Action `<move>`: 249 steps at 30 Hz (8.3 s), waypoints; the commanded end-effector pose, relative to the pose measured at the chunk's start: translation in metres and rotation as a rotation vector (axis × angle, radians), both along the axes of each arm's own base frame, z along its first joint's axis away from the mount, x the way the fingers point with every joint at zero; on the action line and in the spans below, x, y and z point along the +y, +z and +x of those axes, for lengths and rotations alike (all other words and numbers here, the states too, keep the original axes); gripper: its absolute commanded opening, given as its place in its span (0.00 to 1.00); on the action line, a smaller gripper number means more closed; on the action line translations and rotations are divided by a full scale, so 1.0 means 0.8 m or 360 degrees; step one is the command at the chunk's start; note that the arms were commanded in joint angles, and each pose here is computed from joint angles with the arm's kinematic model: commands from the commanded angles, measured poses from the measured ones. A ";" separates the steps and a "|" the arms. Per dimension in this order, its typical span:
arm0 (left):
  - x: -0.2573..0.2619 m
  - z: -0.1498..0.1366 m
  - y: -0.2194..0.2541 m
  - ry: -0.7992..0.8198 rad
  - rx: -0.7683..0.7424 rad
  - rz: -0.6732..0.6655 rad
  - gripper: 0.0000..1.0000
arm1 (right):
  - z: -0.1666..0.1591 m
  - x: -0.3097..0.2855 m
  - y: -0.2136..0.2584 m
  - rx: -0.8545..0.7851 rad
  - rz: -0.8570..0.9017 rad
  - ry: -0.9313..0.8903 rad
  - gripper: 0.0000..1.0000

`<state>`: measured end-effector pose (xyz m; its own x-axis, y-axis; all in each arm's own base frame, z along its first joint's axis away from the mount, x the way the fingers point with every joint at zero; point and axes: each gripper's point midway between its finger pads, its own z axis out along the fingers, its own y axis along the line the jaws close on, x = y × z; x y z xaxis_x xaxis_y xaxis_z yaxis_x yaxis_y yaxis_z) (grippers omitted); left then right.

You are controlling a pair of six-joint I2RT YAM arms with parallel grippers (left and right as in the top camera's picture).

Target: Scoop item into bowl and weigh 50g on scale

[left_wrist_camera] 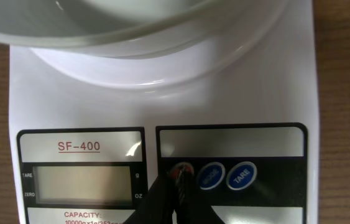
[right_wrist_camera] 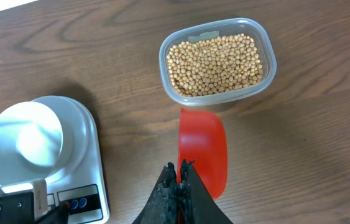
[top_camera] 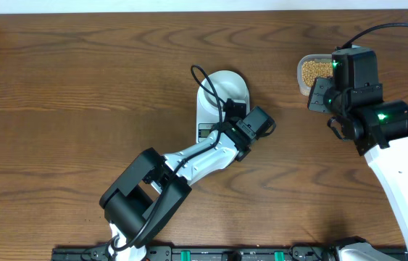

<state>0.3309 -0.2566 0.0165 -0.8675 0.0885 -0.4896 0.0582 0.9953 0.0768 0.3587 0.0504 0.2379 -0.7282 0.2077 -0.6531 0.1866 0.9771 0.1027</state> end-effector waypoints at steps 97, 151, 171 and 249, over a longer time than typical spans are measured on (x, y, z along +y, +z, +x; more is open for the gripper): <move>-0.003 -0.008 -0.030 -0.0179 0.0124 0.0073 0.07 | 0.001 -0.006 0.016 -0.0052 -0.0023 -0.0012 0.01; 0.028 0.015 0.064 -0.0061 -0.0023 -0.0062 0.06 | 0.003 -0.005 0.018 -0.0062 -0.0032 0.0001 0.01; 0.086 -0.006 0.076 -0.0384 0.0346 -0.0166 0.07 | 0.007 -0.013 0.023 -0.0097 -0.0081 -0.0033 0.01; 0.096 -0.067 0.242 -0.1016 -0.0125 -0.0176 0.92 | -0.006 -0.049 0.007 0.0205 0.0070 0.0016 0.01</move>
<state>0.2766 -0.1774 0.2086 -0.6336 0.5089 -0.5827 0.6241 0.7813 0.0038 0.3426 0.0107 0.2296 -0.8042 0.2446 -0.5417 0.2340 0.9681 0.0897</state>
